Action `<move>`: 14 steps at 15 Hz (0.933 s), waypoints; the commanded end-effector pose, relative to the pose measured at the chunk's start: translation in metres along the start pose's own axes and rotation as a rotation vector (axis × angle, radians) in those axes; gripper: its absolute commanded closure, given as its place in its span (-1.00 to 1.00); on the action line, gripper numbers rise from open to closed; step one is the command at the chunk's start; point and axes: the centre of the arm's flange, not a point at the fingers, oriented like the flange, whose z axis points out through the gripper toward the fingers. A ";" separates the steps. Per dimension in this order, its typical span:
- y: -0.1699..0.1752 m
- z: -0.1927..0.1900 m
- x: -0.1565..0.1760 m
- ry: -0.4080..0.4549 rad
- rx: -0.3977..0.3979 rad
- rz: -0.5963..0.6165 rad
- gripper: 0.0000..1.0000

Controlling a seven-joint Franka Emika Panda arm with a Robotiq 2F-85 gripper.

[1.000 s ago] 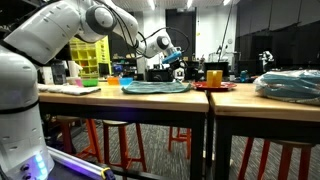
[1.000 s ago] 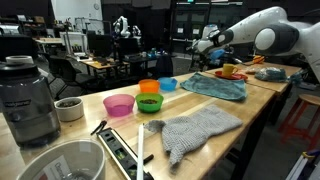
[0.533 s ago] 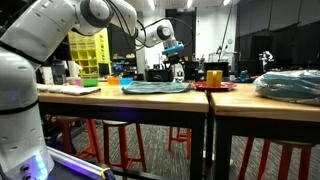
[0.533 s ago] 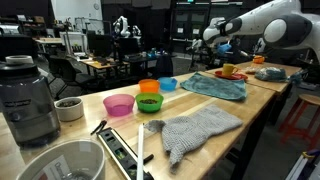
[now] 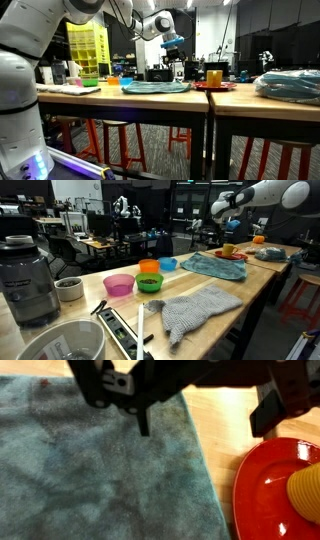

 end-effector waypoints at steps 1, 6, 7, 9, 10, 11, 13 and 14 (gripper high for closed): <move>-0.023 -0.022 -0.050 0.005 0.013 0.007 -1.00; -0.041 -0.028 -0.099 -0.035 0.059 0.018 -1.00; -0.046 -0.028 -0.110 -0.041 0.067 0.021 -1.00; -0.057 -0.029 -0.130 -0.055 0.084 0.024 -1.00; -0.063 -0.029 -0.140 -0.065 0.096 0.030 -1.00; -0.071 -0.029 -0.151 -0.071 0.106 0.031 -1.00; -0.089 -0.030 -0.173 -0.081 0.123 0.035 -1.00; -0.098 -0.031 -0.183 -0.085 0.133 0.034 -1.00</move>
